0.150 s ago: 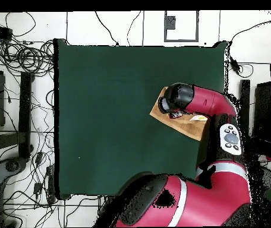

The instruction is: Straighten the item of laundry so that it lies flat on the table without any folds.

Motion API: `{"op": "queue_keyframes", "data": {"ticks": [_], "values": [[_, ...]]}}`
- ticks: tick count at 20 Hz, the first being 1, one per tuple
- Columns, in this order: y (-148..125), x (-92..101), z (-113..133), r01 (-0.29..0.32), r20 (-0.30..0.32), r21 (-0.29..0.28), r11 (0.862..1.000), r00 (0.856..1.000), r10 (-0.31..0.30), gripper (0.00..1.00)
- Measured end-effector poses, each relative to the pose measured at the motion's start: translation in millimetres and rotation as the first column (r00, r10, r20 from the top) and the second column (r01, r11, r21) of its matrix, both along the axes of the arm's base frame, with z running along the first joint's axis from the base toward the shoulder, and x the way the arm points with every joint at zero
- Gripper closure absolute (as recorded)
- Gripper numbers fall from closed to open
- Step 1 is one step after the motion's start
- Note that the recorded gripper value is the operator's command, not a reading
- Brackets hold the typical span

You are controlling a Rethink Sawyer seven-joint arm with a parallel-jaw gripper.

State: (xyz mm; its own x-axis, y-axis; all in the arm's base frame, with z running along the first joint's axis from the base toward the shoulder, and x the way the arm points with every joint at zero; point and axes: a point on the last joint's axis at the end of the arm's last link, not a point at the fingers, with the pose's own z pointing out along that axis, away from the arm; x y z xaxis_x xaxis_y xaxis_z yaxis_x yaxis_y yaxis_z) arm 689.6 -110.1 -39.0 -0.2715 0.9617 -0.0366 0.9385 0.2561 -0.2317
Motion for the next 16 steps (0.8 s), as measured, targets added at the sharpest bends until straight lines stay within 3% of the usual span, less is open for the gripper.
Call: {"op": "queue_keyframes", "data": {"ticks": [16], "values": [[1.7,-1.8,0.1,-0.009,-0.006,-0.013,1.000,1.000,0.009,1.00]]}}
